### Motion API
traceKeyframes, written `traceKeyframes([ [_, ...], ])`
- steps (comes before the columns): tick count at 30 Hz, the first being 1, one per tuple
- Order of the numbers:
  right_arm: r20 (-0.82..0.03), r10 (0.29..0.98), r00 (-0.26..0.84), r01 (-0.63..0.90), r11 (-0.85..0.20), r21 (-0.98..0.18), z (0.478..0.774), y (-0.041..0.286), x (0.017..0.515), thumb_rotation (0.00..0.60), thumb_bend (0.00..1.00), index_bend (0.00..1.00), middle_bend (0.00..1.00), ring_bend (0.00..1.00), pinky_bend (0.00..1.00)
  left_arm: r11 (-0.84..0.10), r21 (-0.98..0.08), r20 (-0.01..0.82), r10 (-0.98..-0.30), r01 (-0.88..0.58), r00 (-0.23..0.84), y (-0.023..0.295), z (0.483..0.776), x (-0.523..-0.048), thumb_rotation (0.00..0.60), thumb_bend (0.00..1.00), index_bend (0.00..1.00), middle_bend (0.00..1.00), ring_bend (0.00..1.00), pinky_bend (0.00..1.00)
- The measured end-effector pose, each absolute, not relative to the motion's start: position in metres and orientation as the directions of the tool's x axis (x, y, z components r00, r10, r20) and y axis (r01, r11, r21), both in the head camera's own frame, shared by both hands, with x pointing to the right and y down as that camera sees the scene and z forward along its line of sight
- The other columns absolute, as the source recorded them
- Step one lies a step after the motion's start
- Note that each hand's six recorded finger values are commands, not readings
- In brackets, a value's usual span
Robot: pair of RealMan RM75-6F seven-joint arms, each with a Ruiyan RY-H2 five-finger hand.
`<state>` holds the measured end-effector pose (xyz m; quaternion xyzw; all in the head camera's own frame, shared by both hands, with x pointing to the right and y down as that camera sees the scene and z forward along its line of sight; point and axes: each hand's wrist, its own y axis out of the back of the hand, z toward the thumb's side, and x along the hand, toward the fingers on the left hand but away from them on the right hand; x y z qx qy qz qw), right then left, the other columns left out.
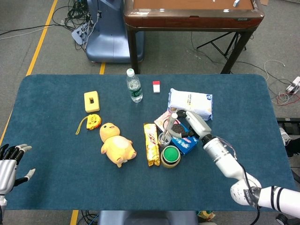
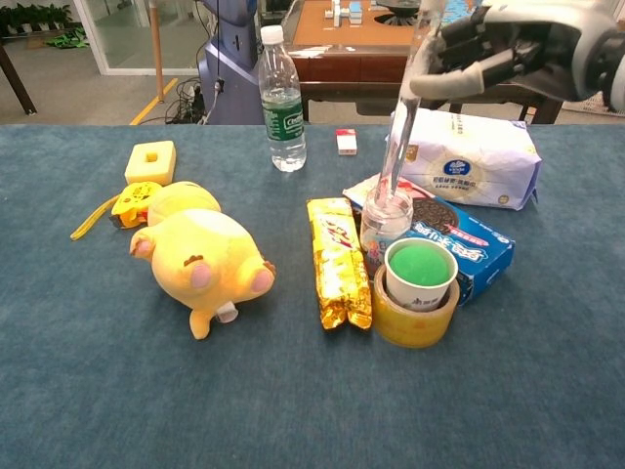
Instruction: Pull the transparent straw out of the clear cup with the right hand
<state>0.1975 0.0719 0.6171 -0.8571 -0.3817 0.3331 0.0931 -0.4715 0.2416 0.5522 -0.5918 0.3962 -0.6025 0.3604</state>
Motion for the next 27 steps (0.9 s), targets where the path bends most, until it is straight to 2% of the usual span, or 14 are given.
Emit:
traceKeyframes([
  [7, -0.449, 0.789, 0.419, 0.651, -0.606, -0.457, 0.595, 0.06, 0.225, 0.6, 0.61, 0.68, 0.43, 0.32, 0.27, -0.428, -0.903, 0.429, -0.903, -0.037, -0.027, 0.24, 0.553, -0.468, 0.6, 0.24, 0.25, 0.21, 0.16, 0.05],
  [11, -0.443, 0.804, 0.397, 0.623, -0.59, -0.514, 0.591, 0.056, 0.236, 0.6, 0.62, 0.69, 0.43, 0.34, 0.27, -0.426, -0.904, 0.427, -0.904, -0.039, -0.022, 0.239, 0.553, -0.466, 0.6, 0.24, 0.25, 0.21, 0.16, 0.05],
  [15, -0.435, 0.816, 0.38, 0.536, -0.578, -0.615, 0.59, 0.054, 0.245, 0.6, 0.62, 0.69, 0.43, 0.35, 0.28, -0.429, -0.903, 0.43, -0.903, -0.039, -0.019, 0.239, 0.554, -0.465, 0.6, 0.24, 0.25, 0.21, 0.16, 0.05],
  [21, -0.427, 0.835, 0.348, 0.325, -0.534, -0.78, 0.594, 0.055, 0.262, 0.6, 0.62, 0.69, 0.44, 0.36, 0.29, -0.435, -0.9, 0.436, -0.9, -0.039, -0.021, 0.242, 0.556, -0.464, 0.6, 0.24, 0.25, 0.21, 0.16, 0.05],
  [24, -0.433, 0.835, 0.338, 0.296, -0.531, -0.794, 0.595, 0.057, 0.264, 0.6, 0.62, 0.7, 0.44, 0.37, 0.3, -0.434, -0.9, 0.434, -0.9, -0.039, -0.02, 0.242, 0.555, -0.464, 0.6, 0.24, 0.25, 0.21, 0.16, 0.05],
  [27, -0.444, 0.833, 0.332, 0.364, -0.547, -0.754, 0.596, 0.059, 0.264, 0.6, 0.62, 0.7, 0.44, 0.38, 0.3, -0.431, -0.901, 0.432, -0.901, -0.04, -0.021, 0.242, 0.555, -0.464, 0.6, 0.24, 0.25, 0.21, 0.16, 0.05],
])
